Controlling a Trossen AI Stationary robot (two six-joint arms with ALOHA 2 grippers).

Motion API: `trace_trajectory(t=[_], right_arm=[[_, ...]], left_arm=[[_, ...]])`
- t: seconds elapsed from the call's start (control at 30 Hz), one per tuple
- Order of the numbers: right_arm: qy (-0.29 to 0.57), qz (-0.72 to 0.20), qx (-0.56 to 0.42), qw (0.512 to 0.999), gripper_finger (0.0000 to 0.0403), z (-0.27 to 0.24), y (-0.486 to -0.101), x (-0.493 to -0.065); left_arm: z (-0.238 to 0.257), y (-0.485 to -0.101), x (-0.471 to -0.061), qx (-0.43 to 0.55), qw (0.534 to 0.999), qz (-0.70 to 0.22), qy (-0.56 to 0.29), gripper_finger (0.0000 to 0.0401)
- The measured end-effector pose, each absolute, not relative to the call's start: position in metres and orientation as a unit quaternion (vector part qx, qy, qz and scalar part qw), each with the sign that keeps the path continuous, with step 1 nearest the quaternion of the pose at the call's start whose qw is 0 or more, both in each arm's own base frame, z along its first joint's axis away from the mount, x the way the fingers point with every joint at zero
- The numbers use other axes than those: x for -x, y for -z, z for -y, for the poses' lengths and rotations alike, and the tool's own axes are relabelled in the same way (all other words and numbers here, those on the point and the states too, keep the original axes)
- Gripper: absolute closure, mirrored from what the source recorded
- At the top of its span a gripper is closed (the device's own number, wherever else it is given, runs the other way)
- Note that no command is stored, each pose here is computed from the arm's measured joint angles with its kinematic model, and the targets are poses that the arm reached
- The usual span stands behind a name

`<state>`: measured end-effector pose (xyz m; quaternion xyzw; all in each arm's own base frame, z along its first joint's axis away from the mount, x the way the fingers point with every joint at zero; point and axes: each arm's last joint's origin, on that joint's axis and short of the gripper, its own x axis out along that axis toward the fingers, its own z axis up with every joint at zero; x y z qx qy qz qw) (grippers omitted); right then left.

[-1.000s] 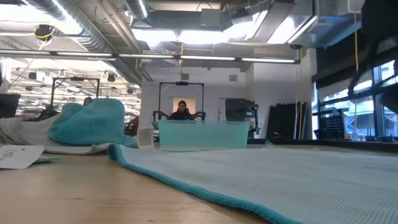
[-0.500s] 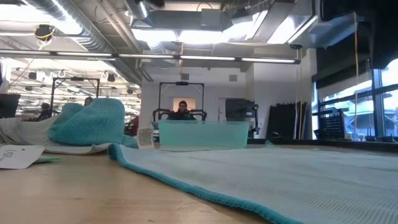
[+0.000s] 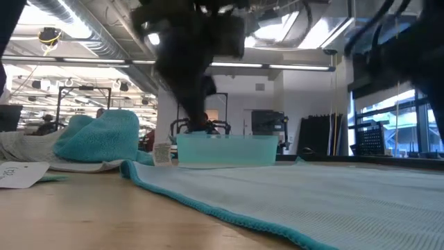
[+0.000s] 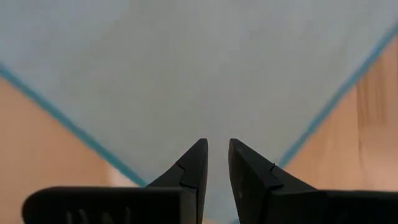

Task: Fold microfiber towels
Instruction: Fold the light blue towel

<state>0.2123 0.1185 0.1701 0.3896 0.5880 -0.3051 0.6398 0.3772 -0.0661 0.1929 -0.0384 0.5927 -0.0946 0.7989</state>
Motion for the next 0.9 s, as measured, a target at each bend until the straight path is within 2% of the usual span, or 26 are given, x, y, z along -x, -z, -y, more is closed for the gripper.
trace_trajectory(t=[0.13, 0.4, 0.67, 0.9], right_arm=[[0.303, -0.600, -0.418, 0.611, 0.0392, -0.101, -0.146, -0.209], [0.286, -0.607, -0.456, 0.585, 0.0391, -0.069, -0.124, -0.207], [0.273, -0.582, -0.429, 0.635, 0.0391, -0.034, -0.124, -0.219], [0.225, -0.575, -0.367, 0.696, 0.0391, -0.006, -0.126, -0.227]], left_arm=[[0.072, -0.181, -0.374, 0.029, 0.775, -0.621, 0.112, 0.0345], [0.086, -0.182, -0.373, 0.028, 0.777, -0.617, 0.122, 0.0345], [0.097, -0.184, -0.371, 0.038, 0.779, -0.614, 0.119, 0.0345], [0.084, -0.219, -0.355, 0.035, 0.791, -0.607, 0.076, 0.0345]])
